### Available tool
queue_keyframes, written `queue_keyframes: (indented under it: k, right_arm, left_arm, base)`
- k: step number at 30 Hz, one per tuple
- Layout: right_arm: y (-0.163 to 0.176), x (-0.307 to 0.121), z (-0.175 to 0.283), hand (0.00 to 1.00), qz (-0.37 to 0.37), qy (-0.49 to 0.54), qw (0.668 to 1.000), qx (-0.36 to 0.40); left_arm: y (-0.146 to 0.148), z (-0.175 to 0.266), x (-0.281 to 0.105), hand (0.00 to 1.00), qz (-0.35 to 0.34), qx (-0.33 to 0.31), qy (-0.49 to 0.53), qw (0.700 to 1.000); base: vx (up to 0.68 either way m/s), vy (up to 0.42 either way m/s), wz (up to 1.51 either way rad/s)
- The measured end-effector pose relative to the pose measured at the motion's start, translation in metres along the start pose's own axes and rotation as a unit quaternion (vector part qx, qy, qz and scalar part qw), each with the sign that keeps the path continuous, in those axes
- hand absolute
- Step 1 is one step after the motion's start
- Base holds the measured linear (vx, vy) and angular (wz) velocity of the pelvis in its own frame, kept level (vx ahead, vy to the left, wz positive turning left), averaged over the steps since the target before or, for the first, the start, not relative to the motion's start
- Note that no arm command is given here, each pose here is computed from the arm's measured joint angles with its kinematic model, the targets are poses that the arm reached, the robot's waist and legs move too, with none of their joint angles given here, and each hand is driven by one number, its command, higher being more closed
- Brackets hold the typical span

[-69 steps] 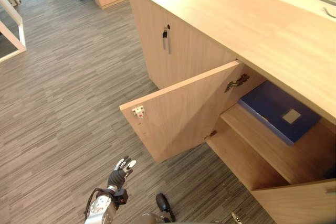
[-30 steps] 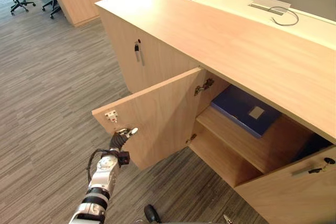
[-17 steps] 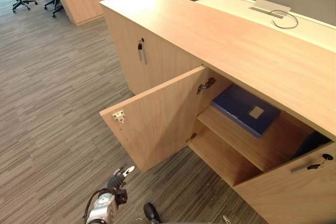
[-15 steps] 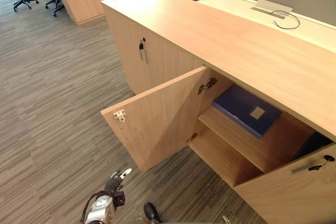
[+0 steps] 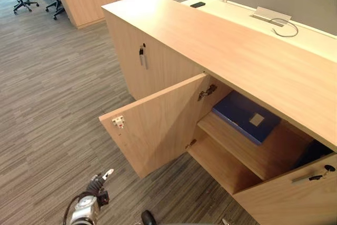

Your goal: Walk over to the cabinet, pick up the folder, carry it to the office cabinet, place the folder inside the office cabinet, then close the office cabinet door

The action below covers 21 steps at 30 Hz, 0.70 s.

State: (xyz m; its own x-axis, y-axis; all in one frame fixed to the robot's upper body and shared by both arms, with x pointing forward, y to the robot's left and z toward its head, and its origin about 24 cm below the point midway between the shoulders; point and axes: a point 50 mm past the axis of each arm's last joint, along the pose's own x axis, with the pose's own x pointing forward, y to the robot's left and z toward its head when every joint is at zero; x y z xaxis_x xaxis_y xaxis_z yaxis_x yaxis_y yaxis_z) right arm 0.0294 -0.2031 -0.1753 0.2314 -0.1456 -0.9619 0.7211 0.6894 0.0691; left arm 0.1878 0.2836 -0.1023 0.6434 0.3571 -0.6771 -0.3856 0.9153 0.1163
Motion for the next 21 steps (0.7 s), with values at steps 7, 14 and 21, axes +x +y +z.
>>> queue_keyframes:
  k: [7, 14, 21]
  right_arm:
    - [0.001, 0.000, 0.000, 0.00, 0.003, -0.002, 1.000, -0.010]
    - [0.002, 0.000, 0.001, 0.00, 0.011, -0.010, 1.000, -0.019]
    - [-0.013, -0.002, 0.005, 0.00, -0.002, -0.015, 0.999, -0.045]
  left_arm:
    - [0.009, 0.084, 0.013, 0.00, 0.025, 0.036, -0.100, 0.994]
    - [0.002, 0.156, 0.005, 0.00, 0.033, 0.092, -0.210, 0.973]
    - [-0.017, 0.201, -0.020, 0.00, 0.057, 0.307, -0.329, 0.891]
  base:
    - [0.00, 0.008, -0.04]
    - [0.00, -0.007, -0.12]
    - [-0.08, -0.079, 0.20]
